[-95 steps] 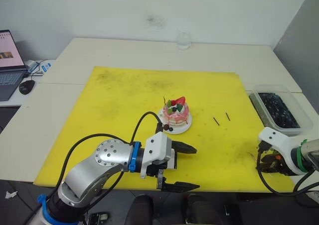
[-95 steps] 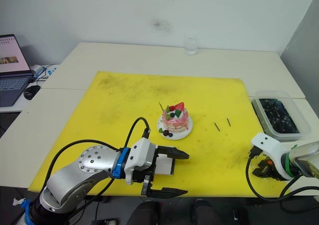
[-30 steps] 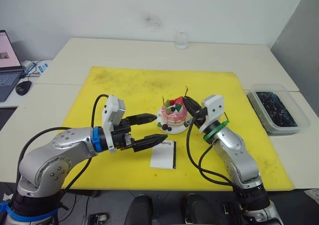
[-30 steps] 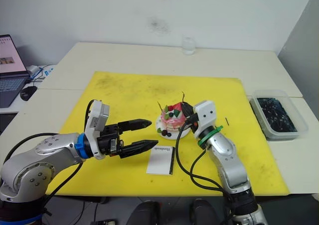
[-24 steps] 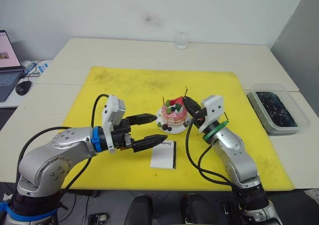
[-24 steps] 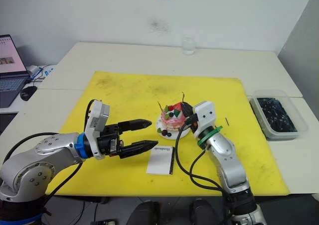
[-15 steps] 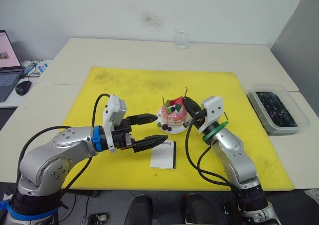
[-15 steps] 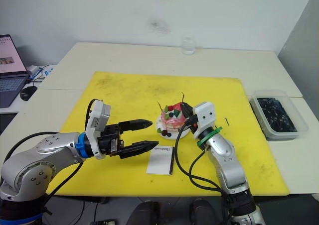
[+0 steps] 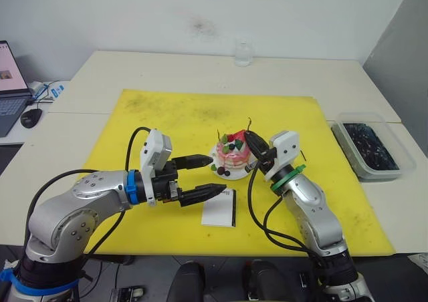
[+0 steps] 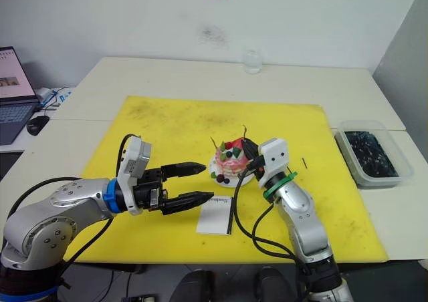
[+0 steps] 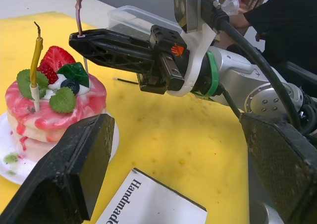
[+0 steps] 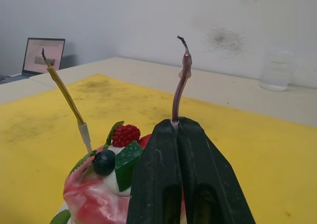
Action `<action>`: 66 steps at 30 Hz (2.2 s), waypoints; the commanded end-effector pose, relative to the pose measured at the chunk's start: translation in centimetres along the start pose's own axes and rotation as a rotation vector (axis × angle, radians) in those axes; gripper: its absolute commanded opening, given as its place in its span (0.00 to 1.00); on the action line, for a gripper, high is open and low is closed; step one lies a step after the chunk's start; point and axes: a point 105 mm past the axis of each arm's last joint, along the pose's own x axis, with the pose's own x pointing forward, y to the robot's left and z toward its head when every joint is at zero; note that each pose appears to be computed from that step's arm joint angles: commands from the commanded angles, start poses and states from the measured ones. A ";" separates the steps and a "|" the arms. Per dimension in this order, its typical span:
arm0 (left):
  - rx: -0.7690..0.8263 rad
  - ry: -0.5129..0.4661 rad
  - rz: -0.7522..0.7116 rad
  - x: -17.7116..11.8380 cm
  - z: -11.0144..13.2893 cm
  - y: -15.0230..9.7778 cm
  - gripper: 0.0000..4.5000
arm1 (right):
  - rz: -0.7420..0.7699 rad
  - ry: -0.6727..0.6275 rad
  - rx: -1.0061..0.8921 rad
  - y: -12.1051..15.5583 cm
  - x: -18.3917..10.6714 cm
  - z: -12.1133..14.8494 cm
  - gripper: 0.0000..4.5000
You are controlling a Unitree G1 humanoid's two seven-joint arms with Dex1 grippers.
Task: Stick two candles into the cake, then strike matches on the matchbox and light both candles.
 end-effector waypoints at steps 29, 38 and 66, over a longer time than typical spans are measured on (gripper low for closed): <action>0.044 -0.011 -0.027 0.2 0.3 -0.3 1.00 | -0.042 -0.037 -0.008 0.3 -0.8 -0.4 0.01; 0.044 -0.011 -0.032 0.3 0.3 -0.3 1.00 | -0.036 -0.004 -0.013 0.9 -1.1 -2.4 0.01; 0.035 0.019 0.026 0.1 0.4 0.9 1.00 | 0.002 -0.077 -0.157 -0.9 -2.4 2.3 0.91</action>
